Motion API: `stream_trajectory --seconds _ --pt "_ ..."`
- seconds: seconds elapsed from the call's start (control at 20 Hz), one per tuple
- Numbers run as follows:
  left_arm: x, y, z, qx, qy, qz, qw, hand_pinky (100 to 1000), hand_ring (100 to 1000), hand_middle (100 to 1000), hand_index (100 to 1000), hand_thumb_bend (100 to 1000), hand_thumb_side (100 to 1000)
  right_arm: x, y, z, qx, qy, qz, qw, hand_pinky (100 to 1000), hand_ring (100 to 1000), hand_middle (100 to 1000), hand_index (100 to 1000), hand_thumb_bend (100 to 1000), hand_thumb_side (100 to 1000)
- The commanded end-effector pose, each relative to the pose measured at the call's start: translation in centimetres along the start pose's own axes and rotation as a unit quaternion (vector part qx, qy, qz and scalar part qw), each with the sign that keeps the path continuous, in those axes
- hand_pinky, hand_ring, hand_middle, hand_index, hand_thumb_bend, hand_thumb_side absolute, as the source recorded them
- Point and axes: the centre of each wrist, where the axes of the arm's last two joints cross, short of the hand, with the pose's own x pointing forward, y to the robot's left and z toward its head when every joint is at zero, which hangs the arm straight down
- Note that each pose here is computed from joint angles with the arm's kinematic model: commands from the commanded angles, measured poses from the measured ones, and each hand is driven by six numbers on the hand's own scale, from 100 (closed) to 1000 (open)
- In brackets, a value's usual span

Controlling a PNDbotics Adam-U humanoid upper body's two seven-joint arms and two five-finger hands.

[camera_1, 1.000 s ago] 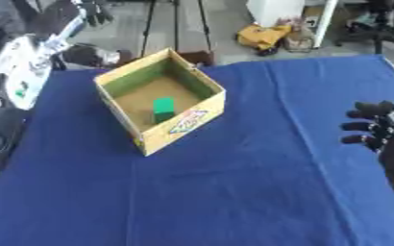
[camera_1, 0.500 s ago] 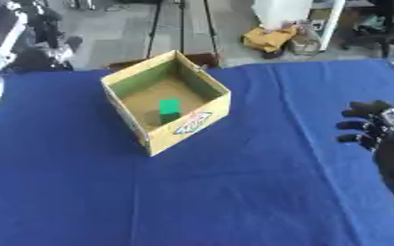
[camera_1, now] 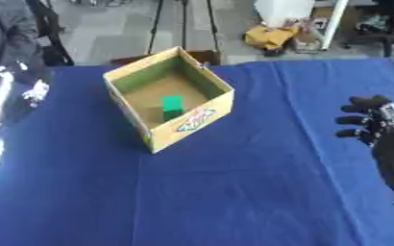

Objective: Pick up objects on the table and place them in the box.

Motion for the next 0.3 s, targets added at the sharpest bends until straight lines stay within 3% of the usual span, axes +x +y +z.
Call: stream_trajectory --seconds 0.05,0.3 --pt "0.54 0.76 -0.15 0.012 -0.007 0.021 1.000 645 568 563 725 312 1000 1.18 -0.52 -0.39 0.001 -0.016 0.012 1.000 599 695 707 816 100 895" --pt "0.35 0.47 0.56 0.007 0.007 0.076 0.997 644 566 562 725 310 1000 1.17 -0.51 -0.36 -0.001 -0.016 0.011 1.000 599 695 707 816 100 895"
